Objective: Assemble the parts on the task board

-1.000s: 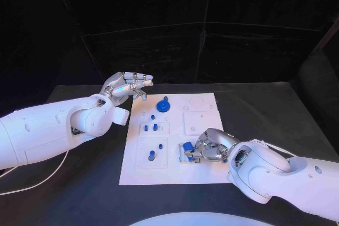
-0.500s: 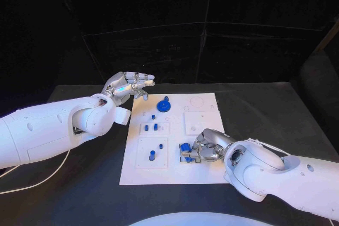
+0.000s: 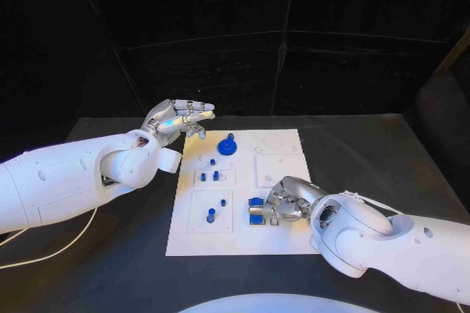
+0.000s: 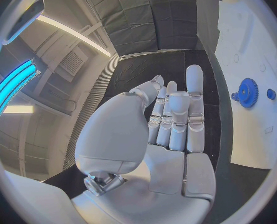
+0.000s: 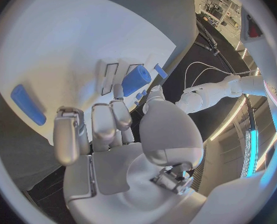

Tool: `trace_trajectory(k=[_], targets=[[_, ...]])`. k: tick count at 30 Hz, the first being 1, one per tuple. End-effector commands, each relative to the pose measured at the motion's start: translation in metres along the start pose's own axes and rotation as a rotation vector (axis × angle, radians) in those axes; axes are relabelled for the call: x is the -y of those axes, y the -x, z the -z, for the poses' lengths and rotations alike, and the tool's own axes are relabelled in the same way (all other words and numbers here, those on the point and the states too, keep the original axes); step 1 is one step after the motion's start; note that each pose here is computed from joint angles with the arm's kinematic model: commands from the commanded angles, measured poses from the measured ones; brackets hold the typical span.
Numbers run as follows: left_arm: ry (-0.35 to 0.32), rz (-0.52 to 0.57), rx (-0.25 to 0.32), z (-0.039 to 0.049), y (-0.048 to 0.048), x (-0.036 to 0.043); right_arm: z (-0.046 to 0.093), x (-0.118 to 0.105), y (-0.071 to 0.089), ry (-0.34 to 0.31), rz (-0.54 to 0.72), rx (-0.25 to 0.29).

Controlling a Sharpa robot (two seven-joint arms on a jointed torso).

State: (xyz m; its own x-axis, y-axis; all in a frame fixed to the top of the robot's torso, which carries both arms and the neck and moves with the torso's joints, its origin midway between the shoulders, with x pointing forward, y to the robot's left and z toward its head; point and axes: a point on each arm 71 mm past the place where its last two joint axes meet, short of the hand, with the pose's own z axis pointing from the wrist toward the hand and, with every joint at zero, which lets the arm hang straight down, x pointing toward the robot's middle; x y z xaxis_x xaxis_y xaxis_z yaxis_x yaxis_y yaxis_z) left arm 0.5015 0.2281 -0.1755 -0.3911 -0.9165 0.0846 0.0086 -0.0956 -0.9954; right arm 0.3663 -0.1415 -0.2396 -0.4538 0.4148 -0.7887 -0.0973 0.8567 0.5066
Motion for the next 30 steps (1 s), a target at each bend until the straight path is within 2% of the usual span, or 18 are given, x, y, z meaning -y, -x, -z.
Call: trace_trajectory(k=[1, 18, 30], targets=[[-0.004, 0.007, -0.011, -0.0002, -0.0011, 0.0011, 0.0015, -0.0013, 0.0032, 0.015, 0.012, 0.033], [-0.004, 0.007, -0.011, -0.0005, -0.0007, 0.0009, 0.0061, -0.0062, 0.002, 0.056, 0.063, 0.016], [-0.004, 0.007, -0.01, -0.0004, -0.0007, 0.0009, 0.0022, -0.0029, 0.0036, 0.042, 0.091, 0.035]])
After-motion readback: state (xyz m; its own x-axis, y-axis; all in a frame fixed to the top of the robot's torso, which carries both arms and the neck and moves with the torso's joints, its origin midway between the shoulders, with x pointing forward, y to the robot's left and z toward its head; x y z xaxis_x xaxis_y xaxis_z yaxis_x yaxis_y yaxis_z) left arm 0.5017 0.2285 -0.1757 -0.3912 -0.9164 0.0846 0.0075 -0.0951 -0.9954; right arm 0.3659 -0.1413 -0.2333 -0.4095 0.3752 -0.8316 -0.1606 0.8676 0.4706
